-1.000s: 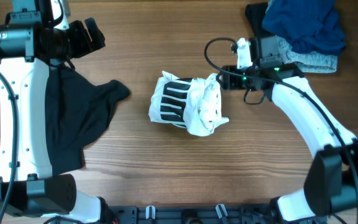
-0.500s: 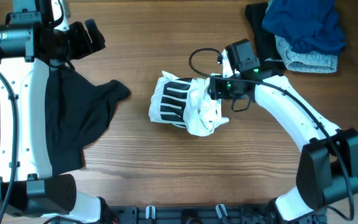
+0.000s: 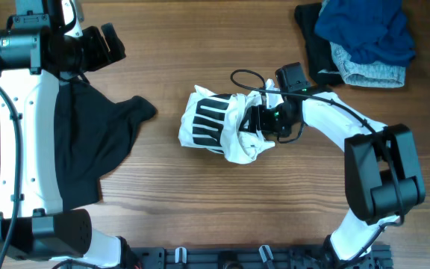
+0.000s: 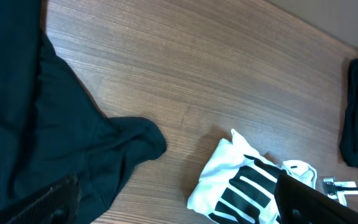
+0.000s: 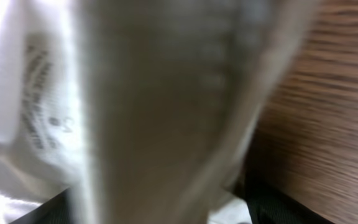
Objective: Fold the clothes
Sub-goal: 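Grasp the folded T-shirt with the right gripper and lift it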
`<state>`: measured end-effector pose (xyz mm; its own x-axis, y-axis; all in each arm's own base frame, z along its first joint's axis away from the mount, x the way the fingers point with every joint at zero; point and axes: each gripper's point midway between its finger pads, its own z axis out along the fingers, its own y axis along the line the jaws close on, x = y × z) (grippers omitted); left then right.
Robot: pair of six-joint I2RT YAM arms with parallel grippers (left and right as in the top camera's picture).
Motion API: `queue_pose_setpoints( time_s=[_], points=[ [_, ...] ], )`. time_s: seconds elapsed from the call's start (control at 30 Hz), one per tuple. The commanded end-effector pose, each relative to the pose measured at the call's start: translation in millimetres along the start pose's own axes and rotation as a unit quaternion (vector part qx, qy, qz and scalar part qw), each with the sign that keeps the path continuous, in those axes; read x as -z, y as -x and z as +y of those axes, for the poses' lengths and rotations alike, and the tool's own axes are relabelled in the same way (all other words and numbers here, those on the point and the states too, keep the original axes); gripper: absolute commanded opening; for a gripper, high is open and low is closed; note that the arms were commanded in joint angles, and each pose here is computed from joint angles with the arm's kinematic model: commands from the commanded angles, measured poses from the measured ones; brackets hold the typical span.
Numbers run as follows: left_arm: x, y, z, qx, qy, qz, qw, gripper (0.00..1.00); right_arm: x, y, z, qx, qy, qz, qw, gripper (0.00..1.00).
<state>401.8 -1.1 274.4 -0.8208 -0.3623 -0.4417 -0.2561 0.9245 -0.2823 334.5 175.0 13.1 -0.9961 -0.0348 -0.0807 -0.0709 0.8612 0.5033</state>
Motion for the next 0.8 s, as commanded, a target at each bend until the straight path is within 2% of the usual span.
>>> queue_pose_setpoints(
  time_s=[0.0, 0.1, 0.13, 0.17, 0.2, 0.23, 0.27, 0.43, 0.6, 0.77],
  points=[
    [-3.4, 0.0, 4.4, -0.004, 0.008, 0.002, 1.0, 1.0, -18.0, -10.4, 16.6, 0.012, 0.057, 0.026, 0.998, 0.77],
    [-3.4, -0.1, 4.5, -0.004, 0.008, 0.003, 1.0, 1.0, -35.2, -11.8, 33.3, 0.01, 0.094, 0.036, 0.995, 0.75],
    [-3.4, -0.1, 4.5, -0.004, 0.008, 0.003, 1.0, 1.0, -42.4, -14.3, 38.2, 0.012, 0.107, 0.043, 0.993, 0.72],
    [-3.4, -0.1, 4.5, -0.004, 0.008, 0.003, 1.0, 1.0, -48.7, -16.4, 38.3, 0.005, 0.108, 0.049, 0.993, 0.61],
    [-3.7, -0.2, 4.6, -0.004, 0.008, 0.003, 1.0, 1.0, -50.6, -16.4, 37.5, 0.003, 0.108, 0.05, 0.993, 0.38],
    [-3.7, -0.4, 4.6, -0.004, 0.008, 0.003, 1.0, 1.0, -50.8, -14.7, 37.1, 0.004, 0.11, 0.047, 0.993, 0.08],
    [-3.7, -0.4, 4.6, -0.004, 0.008, 0.003, 1.0, 1.0, -49.8, -11.0, 36.5, 0.005, 0.112, 0.041, 0.993, 0.04],
    [-3.7, -0.3, 4.6, -0.003, 0.008, 0.003, 1.0, 1.0, -15.2, 27.3, 65.6, 0.04, 0.213, -0.019, 0.976, 0.04],
    [-3.7, -0.3, 4.6, -0.003, 0.008, 0.003, 1.0, 1.0, 71.3, 69.5, 95.9, 0.061, 0.267, -0.106, 0.956, 0.04],
    [-3.7, -0.3, 4.6, -0.003, 0.008, 0.003, 1.0, 1.0, 164.5, 105.4, 97.9, 0.034, 0.287, -0.222, 0.931, 0.04]
  ],
)
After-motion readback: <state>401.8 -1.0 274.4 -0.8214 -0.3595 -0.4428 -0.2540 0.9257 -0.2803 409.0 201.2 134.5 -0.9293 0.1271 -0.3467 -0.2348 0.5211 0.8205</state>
